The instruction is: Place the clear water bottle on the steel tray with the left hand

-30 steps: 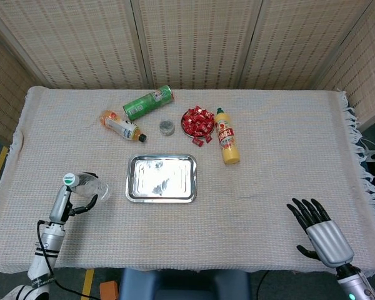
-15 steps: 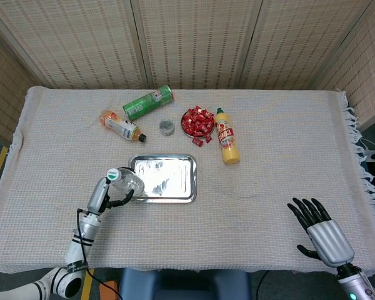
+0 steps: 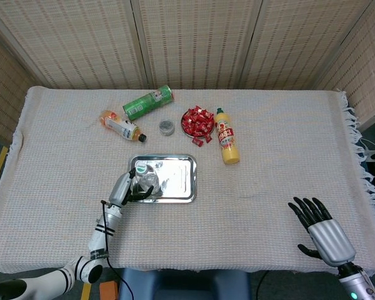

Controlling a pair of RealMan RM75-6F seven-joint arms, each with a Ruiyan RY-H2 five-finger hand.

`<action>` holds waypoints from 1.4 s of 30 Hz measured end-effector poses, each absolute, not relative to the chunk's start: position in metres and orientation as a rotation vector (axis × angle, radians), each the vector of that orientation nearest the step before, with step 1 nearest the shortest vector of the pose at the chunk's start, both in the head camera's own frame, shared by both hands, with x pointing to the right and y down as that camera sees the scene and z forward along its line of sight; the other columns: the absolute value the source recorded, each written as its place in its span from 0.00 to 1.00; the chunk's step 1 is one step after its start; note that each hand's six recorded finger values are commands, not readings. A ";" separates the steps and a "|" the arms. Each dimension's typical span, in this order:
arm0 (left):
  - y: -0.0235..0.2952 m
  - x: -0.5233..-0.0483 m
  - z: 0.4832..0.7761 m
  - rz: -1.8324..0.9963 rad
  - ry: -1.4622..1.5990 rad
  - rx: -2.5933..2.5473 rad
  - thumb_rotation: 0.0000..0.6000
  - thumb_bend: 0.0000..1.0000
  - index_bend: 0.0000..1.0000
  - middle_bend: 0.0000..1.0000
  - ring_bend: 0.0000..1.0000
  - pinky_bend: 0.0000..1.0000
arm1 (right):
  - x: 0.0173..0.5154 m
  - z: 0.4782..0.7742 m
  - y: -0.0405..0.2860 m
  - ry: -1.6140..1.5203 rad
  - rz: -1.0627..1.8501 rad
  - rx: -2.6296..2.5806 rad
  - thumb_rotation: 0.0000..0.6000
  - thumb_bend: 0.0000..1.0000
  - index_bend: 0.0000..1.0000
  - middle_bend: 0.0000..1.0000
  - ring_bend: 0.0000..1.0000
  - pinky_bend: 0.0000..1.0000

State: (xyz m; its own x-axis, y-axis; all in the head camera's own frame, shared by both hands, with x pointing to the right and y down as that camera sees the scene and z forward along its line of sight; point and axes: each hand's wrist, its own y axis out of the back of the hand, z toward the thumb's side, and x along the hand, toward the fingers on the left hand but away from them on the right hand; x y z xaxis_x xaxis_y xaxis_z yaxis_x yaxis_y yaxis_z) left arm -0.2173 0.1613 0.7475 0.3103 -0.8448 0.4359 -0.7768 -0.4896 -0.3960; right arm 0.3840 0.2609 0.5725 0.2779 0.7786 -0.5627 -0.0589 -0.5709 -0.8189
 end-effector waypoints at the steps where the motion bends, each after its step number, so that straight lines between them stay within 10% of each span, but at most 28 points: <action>1: 0.162 -0.217 0.748 -0.933 1.516 -2.448 1.00 0.51 0.16 0.25 0.14 0.21 | 0.384 0.572 0.261 -0.655 1.382 -1.784 1.00 0.05 0.00 0.00 0.00 0.00; 8: 0.163 -0.221 0.750 -0.967 1.502 -2.429 1.00 0.45 0.00 0.00 0.00 0.03 | 0.384 0.572 0.262 -0.655 1.380 -1.782 1.00 0.05 0.00 0.00 0.00 0.00; 42: 0.160 -0.242 0.730 -0.995 1.377 -2.453 1.00 0.32 0.00 0.00 0.00 0.00 | 0.383 0.571 0.262 -0.656 1.374 -1.774 1.00 0.05 0.00 0.00 0.00 0.00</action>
